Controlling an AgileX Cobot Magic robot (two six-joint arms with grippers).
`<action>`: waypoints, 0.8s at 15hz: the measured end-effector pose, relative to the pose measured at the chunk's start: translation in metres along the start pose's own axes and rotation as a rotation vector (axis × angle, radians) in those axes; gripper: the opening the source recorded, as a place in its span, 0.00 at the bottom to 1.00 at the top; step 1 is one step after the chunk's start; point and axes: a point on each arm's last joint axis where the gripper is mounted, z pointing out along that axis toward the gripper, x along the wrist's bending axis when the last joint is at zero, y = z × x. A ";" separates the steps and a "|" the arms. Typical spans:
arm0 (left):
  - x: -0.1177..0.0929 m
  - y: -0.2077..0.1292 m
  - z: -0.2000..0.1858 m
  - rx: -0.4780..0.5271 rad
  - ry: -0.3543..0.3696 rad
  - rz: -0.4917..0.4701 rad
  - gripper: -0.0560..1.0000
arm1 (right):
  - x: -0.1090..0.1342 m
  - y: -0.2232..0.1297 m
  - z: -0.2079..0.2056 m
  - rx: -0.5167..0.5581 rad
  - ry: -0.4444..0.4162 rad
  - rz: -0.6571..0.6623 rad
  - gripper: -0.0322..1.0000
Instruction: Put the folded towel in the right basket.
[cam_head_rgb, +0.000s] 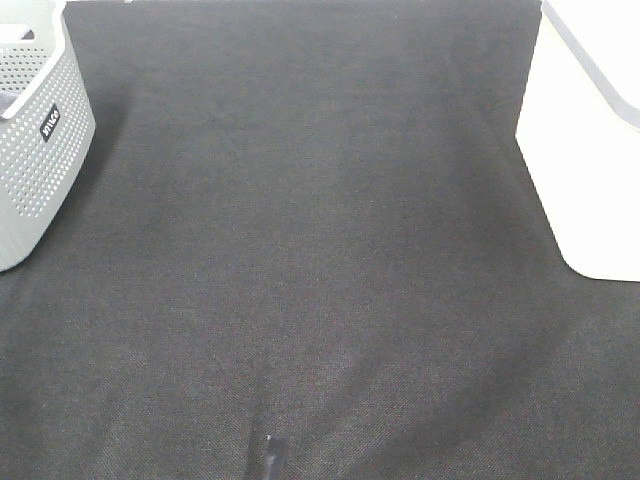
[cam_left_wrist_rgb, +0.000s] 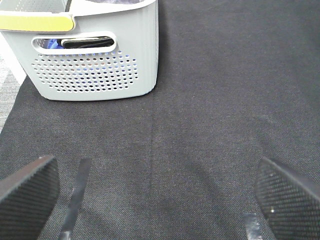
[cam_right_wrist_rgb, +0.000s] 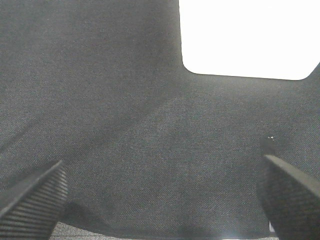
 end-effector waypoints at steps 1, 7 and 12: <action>0.000 0.000 0.000 0.000 0.000 0.000 0.99 | 0.000 0.000 0.000 0.000 0.000 0.000 0.98; 0.000 0.000 0.000 0.000 0.000 0.000 0.99 | -0.001 0.000 0.000 0.000 -0.006 -0.003 0.98; 0.000 0.000 0.000 0.000 0.000 0.000 0.99 | -0.001 0.000 0.000 0.000 -0.006 -0.003 0.98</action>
